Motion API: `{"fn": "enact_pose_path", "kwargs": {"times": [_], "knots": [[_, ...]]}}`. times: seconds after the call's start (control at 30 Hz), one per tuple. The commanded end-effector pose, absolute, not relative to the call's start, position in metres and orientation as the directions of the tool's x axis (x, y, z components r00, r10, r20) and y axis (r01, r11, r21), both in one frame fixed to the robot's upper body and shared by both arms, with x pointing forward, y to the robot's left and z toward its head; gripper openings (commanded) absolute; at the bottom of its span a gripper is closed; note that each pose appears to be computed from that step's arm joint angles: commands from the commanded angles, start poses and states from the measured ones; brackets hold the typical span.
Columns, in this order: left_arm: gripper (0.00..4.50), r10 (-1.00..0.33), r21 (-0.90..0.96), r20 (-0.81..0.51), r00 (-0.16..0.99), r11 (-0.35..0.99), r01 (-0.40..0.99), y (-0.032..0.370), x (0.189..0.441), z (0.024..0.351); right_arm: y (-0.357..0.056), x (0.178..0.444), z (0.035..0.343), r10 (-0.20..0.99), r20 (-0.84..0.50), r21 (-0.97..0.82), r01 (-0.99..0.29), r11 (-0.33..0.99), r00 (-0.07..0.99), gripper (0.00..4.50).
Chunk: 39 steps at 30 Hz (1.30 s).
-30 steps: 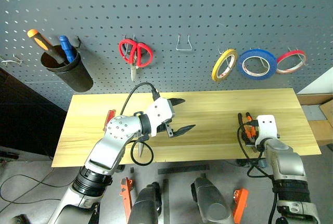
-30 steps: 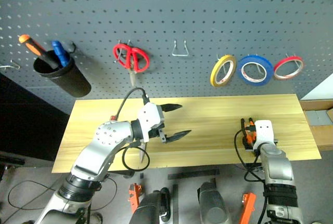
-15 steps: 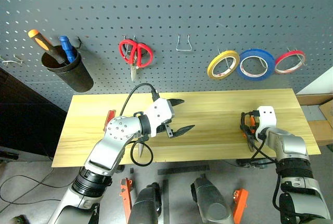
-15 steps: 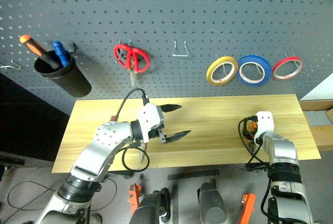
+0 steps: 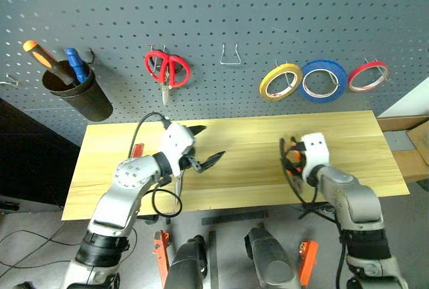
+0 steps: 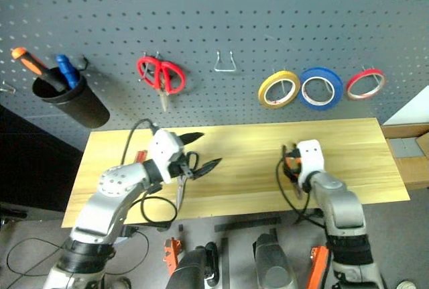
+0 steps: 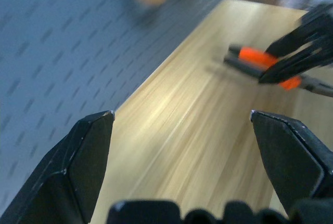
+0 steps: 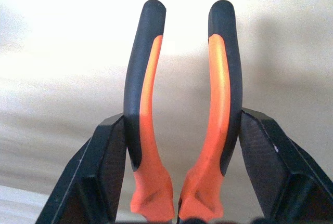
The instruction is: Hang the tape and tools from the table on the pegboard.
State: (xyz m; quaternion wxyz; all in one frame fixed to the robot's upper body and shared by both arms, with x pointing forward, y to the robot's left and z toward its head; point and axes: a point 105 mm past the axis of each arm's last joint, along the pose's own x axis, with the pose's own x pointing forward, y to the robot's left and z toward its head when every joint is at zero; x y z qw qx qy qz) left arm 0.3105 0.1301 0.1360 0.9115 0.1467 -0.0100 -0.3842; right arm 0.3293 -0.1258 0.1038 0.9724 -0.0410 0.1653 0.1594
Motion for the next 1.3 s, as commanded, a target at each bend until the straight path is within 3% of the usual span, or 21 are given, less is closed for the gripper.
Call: {"fn": "enact_pose_path", "kwargs": {"times": [0.03,0.17,0.37,0.57,0.9,1.13,1.3], "knots": [[4.50,-0.638,0.256,-0.018,0.770,0.741,0.621,0.149,0.307,0.154,-0.084,0.310,0.164,0.419,-0.092,-0.075,-0.425,0.902,0.904,2.68],[4.50,-0.564,0.200,0.009,0.825,0.810,0.552,0.165,0.307,0.156,-0.052,0.301,0.223,0.489,0.160,-0.131,-0.473,0.871,0.857,2.68],[4.50,-0.505,0.202,0.051,0.862,0.850,0.486,0.174,0.311,0.164,-0.039,0.320,0.299,0.463,0.436,-0.229,-0.402,0.886,0.772,2.68],[4.50,-0.478,0.191,0.093,0.874,0.870,0.455,0.169,0.318,0.174,-0.026,0.352,0.344,0.425,0.562,-0.240,-0.351,0.905,0.710,2.68],[4.50,-0.503,0.193,0.117,0.856,0.857,0.478,0.153,0.316,0.181,-0.013,0.378,0.367,0.405,0.648,-0.278,-0.295,0.914,0.645,2.68],[4.50,-0.503,0.200,0.124,0.855,0.857,0.476,0.153,0.317,0.184,-0.011,0.374,0.379,0.384,0.674,-0.247,-0.297,0.922,0.631,2.68],[4.50,-0.505,0.202,0.126,0.854,0.856,0.477,0.152,0.316,0.185,-0.003,0.371,0.377,0.417,0.636,-0.210,-0.375,0.903,0.649,2.68]]}}
